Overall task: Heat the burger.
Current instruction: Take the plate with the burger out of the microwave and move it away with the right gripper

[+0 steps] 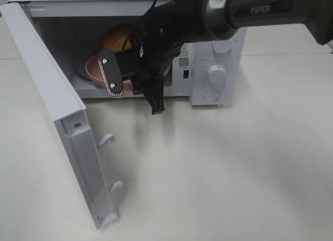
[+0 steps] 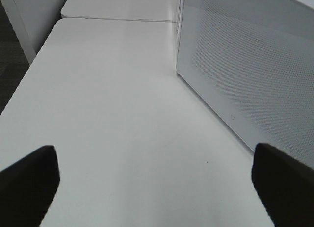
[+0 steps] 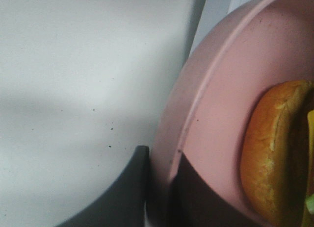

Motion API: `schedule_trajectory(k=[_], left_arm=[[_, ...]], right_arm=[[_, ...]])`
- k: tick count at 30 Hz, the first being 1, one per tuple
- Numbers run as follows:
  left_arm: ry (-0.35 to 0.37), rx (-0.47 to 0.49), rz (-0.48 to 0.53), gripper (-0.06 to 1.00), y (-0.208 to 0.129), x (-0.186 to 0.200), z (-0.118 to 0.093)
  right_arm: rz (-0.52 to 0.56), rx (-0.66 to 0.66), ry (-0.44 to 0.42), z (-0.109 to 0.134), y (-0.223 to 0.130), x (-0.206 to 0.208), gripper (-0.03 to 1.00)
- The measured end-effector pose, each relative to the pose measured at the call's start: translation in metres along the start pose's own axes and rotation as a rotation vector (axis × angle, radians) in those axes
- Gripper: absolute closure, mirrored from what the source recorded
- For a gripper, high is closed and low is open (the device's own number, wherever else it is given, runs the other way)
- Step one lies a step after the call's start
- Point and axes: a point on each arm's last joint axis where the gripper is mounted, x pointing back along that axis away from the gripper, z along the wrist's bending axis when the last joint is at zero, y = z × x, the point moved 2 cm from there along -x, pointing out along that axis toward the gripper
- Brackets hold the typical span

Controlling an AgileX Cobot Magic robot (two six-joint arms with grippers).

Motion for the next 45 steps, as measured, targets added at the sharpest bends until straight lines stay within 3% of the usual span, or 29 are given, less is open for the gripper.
schedule_trajectory(k=[27,45], left_arm=[[0.0,0.0,0.0,-0.05,0.0,0.0,0.0],[0.0,0.0,0.0,-0.05,0.0,0.0,0.0]], right_arm=[[-0.054,0.151,-0.115,0.046,-0.008,0.05,0.88],[-0.056,0.17,-0.097,0.072,-0.014,0.086,0.88]])
